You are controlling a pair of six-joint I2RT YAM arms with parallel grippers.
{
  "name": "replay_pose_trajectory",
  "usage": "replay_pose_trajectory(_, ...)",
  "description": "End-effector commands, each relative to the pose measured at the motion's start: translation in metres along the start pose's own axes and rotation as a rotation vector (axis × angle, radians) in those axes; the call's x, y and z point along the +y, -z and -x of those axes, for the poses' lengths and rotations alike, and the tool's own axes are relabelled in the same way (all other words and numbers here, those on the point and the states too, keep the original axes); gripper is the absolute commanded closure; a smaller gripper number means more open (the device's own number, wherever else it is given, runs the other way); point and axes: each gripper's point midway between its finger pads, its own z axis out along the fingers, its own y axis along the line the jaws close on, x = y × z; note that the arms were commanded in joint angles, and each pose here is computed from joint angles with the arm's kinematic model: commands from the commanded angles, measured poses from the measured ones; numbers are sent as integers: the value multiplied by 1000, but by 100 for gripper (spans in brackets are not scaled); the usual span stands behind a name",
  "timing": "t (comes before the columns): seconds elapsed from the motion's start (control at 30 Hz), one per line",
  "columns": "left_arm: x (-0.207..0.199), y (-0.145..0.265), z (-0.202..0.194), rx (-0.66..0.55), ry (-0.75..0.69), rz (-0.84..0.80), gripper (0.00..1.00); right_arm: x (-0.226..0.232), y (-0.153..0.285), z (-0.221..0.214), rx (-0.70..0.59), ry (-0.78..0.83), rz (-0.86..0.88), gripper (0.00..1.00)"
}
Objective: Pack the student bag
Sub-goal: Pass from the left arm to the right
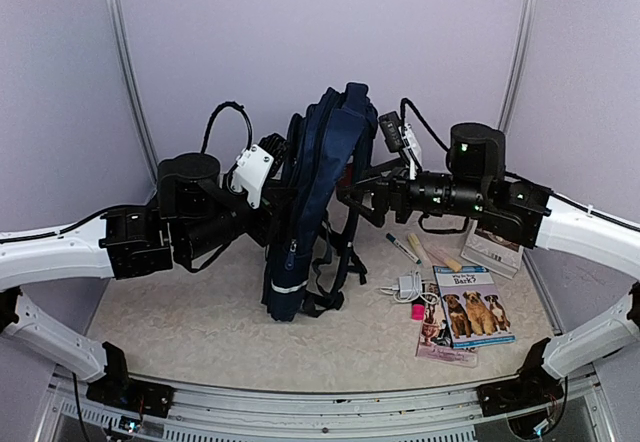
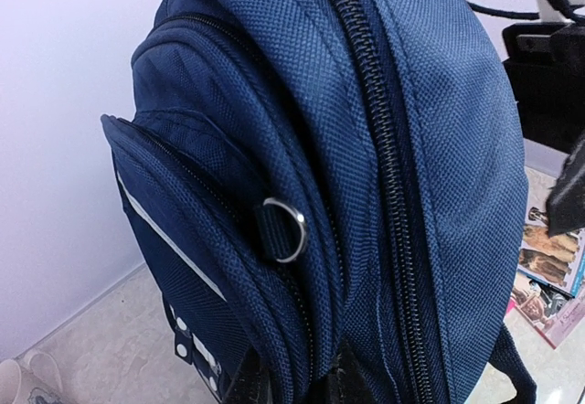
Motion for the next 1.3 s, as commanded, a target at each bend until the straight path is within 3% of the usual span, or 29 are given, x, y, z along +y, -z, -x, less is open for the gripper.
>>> replay_pose_trajectory(0.0, 8, 13, 54, -194, 59, -1, 100, -11, -11, 42, -178, -3, -65, 4)
replay_pose_trajectory(0.37, 0, 11, 55, -205, 29, -27, 100, -8, -55, 41, -165, -5, 31, 9)
replay_pose_trajectory(0.6, 13, 9, 51, -191, 31, 32, 100, 49, -28, 38, -144, 140, 315, 1)
replay_pose_trajectory(0.7, 14, 10, 53, -201, 34, 31, 100, 48, -13, 34, -142, 147, 284, 0)
replay_pose_trajectory(0.9, 9, 12, 55, -215, 34, 1, 100, 36, -13, 43, -199, 4, 202, 2)
replay_pose_trajectory(1.0, 6, 13, 57, -225, 36, -13, 100, 23, -29, 44, -224, -28, 118, 13)
replay_pose_trajectory(1.13, 6, 18, 62, -234, 39, -23, 100, 7, -47, 42, -197, -73, 44, 39)
replay_pose_trajectory(1.17, 7, 20, 62, -239, 41, -25, 100, 4, -46, 41, -205, -81, 27, 51)
replay_pose_trajectory(1.27, 11, 27, 65, -262, 50, -25, 100, 2, -38, 49, -260, -89, 9, 99)
